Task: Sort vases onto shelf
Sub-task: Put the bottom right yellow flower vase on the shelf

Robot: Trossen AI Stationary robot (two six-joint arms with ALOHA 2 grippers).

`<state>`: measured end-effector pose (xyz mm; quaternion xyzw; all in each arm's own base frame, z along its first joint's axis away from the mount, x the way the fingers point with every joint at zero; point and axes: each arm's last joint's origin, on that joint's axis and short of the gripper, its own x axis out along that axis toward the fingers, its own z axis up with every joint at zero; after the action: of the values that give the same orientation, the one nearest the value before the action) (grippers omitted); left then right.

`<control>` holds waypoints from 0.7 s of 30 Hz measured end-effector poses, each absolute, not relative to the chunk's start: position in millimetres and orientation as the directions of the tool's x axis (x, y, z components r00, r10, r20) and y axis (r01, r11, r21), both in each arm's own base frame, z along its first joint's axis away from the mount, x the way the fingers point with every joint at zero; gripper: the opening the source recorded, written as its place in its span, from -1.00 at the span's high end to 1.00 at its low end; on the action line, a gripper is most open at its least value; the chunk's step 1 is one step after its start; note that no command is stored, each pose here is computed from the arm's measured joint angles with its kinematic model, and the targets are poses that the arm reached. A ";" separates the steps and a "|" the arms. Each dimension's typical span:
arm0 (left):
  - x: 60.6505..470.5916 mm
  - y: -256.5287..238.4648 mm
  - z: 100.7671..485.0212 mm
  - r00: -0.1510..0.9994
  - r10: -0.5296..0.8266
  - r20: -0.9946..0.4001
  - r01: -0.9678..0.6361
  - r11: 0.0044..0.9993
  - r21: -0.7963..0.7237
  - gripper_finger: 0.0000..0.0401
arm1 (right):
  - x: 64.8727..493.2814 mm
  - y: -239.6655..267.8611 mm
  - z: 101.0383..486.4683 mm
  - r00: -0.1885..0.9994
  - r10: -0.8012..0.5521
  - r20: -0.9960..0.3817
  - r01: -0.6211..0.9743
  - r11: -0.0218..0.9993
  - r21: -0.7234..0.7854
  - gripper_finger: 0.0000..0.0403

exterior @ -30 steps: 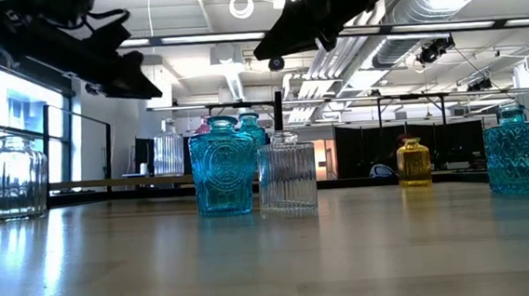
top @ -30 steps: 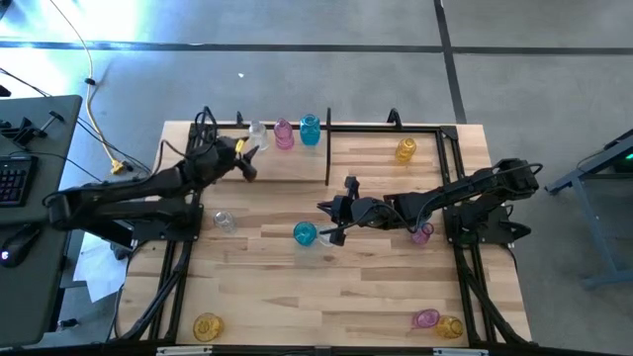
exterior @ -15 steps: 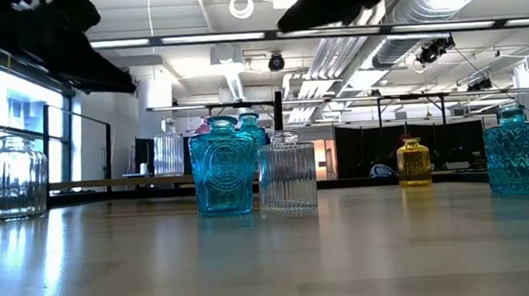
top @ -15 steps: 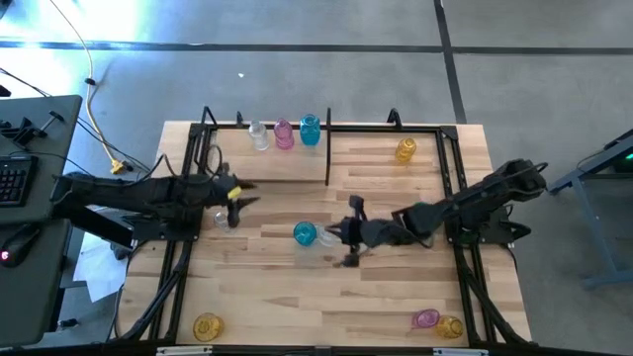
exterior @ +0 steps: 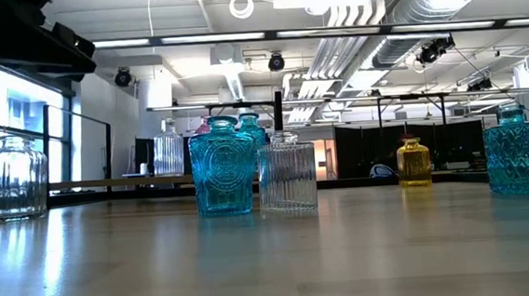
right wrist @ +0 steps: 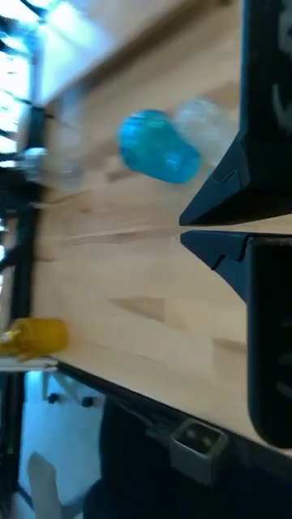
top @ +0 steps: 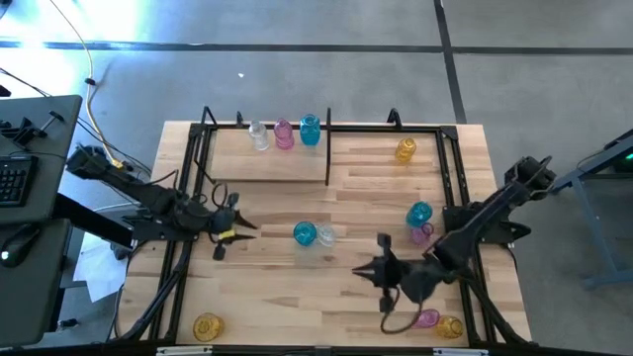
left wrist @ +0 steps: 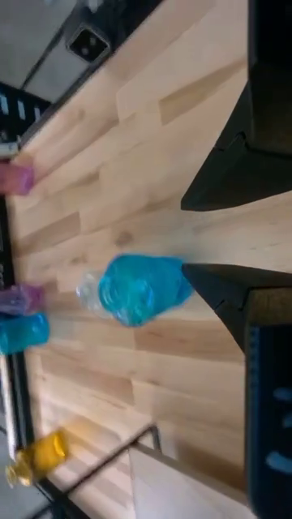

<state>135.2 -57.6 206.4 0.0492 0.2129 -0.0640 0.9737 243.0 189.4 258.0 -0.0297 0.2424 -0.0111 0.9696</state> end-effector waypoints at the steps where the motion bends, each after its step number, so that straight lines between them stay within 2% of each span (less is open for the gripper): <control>1: 136.0 -59.8 205.5 0.900 -0.103 -0.423 0.148 0.986 0.075 0.51 | 239.3 192.2 259.4 0.868 -0.036 -0.496 0.024 0.999 -0.031 0.99; 5: 139.8 -66.6 201.0 0.894 -0.091 -0.438 0.144 0.986 0.088 0.54 | 224.1 196.0 265.8 0.756 -0.059 -0.652 0.177 0.977 0.117 0.99; 11: 145.3 -73.2 191.7 0.871 -0.084 -0.484 0.163 0.979 0.123 0.54 | 198.9 198.0 264.4 0.507 0.003 -0.862 0.433 0.864 0.258 0.99; 16: 148.6 -74.0 182.9 0.862 -0.051 -0.504 0.140 0.980 0.141 0.54 | 183.6 209.5 262.9 0.368 0.136 -0.920 0.613 0.708 0.350 0.95; 21: 150.4 -75.1 180.0 0.856 -0.046 -0.515 0.135 0.981 0.136 0.54 | 168.3 221.9 262.3 0.260 0.236 -0.936 0.768 0.538 0.349 0.81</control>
<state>150.4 -75.1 180.0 0.0839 0.2643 -0.0473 0.9596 168.3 221.9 262.3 0.4369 0.5742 -0.2006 0.6627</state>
